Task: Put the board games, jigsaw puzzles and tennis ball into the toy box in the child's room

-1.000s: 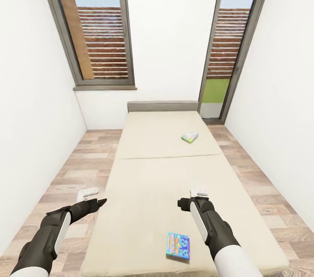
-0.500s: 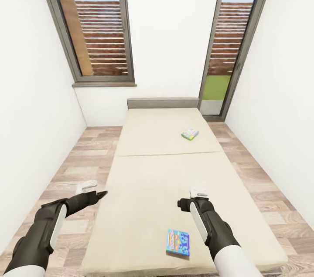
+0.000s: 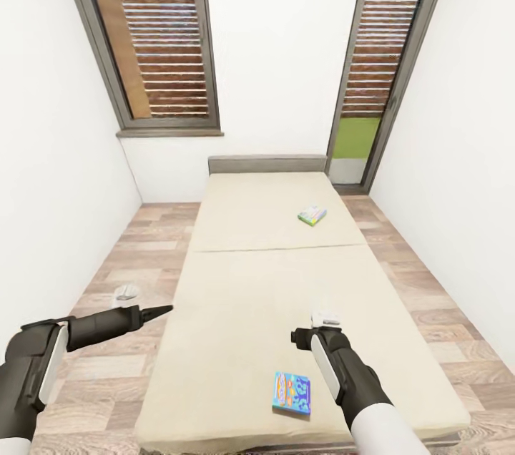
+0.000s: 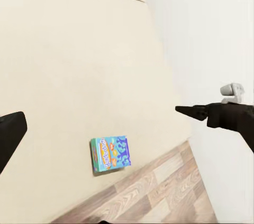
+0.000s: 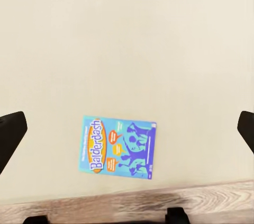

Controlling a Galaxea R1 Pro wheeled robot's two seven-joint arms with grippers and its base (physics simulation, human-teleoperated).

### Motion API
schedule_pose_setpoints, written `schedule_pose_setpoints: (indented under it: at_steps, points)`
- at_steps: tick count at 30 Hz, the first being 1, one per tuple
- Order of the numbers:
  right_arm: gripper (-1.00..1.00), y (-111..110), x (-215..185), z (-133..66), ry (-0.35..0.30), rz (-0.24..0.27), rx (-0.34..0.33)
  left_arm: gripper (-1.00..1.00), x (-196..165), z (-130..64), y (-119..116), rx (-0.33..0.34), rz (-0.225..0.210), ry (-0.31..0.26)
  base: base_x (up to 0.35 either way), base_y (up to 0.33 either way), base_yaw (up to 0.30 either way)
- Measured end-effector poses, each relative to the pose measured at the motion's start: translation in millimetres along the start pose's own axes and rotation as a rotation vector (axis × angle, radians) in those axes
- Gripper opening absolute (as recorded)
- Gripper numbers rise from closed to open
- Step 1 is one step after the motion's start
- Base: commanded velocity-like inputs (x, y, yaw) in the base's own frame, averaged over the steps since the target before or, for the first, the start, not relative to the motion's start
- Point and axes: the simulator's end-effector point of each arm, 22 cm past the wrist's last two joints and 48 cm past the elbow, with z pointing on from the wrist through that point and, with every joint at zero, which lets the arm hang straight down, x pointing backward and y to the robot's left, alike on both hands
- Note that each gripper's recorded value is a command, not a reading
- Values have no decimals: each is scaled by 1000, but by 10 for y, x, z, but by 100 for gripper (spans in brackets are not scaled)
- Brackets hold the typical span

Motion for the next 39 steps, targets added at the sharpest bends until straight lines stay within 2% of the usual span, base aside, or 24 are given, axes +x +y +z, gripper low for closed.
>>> schedule_pose_setpoints:
  at_steps: [8, 39]
  points:
    - [100, -11, 67, 64, 11, 0, 3, 100, 41, 10, -27, 33, -9, 12, 0, 0, 0]
    - [100, -25, 296, 244, 60, -3, 8, 100, 259, 124, 146, 29, -59, 52, 0, 0, 0]
